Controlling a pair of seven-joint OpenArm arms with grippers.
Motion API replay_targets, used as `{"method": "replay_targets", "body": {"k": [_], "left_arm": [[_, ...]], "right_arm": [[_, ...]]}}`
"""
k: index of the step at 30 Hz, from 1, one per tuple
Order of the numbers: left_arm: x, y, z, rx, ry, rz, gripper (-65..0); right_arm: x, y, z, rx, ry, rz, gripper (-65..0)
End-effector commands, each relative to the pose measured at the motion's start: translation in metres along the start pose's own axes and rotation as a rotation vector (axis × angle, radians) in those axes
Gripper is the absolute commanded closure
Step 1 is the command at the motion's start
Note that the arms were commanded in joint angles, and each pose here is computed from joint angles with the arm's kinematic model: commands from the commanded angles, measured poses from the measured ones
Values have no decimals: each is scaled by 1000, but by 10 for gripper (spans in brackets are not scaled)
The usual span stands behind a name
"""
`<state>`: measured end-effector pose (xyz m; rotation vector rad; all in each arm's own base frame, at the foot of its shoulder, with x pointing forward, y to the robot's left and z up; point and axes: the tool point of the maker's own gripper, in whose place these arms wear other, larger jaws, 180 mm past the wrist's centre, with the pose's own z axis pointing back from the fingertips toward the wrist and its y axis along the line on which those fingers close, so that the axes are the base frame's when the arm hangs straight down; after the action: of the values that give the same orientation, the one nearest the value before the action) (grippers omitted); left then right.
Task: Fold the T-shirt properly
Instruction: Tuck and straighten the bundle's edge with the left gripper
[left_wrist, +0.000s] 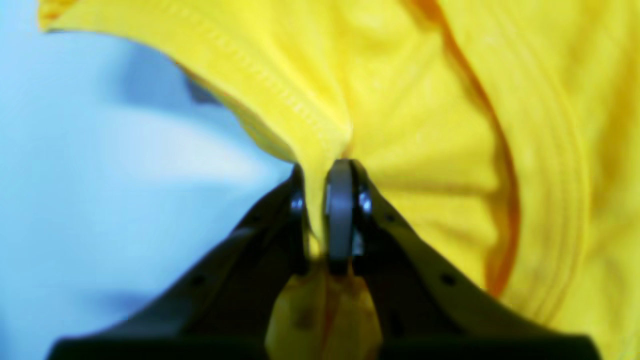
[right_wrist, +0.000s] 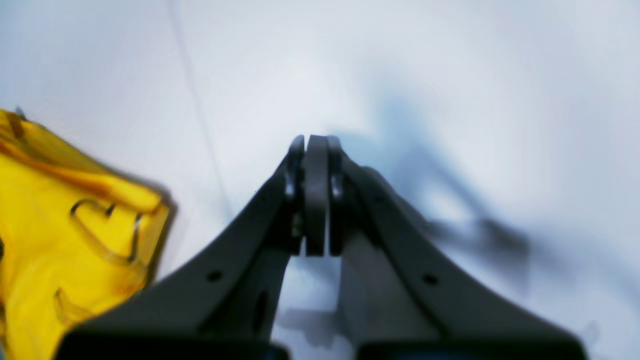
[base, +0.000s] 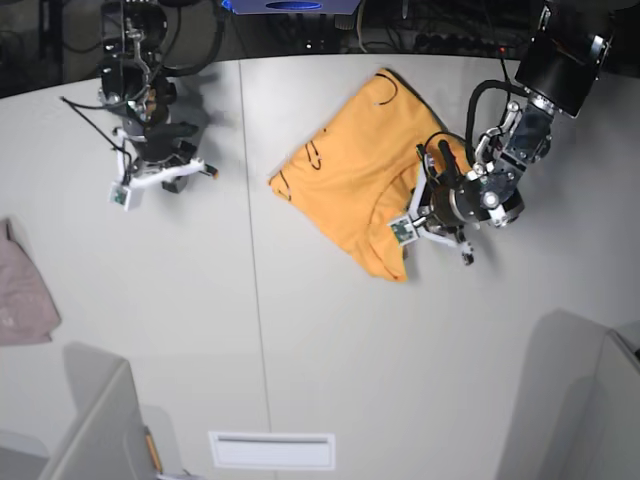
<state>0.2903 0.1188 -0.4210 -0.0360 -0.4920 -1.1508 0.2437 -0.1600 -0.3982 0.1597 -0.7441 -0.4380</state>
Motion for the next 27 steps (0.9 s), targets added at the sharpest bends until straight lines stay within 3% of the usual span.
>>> {"method": "replay_targets", "body": {"k": [1,4,10,19,27], "left_arm": [[12,5,3,2,-24,-68,0],[36,1,0,-23,-54,-214,0],[68,-3,-16,-67,-95,-322,0],[95,-17,-48,-146,-131,-344,0],[114,-7,-44,-123,-162,-360,0]], "right_arm": [[15,-6,4,-11,-57,-8,0],[10,-27,9,-69,-57,-62,0],[-3,-63,20,-168,-56,-160,0],[-25,-83,31,-223,-17,-184,0],[-27,-75,29,-211,-16,-202,0]]}}
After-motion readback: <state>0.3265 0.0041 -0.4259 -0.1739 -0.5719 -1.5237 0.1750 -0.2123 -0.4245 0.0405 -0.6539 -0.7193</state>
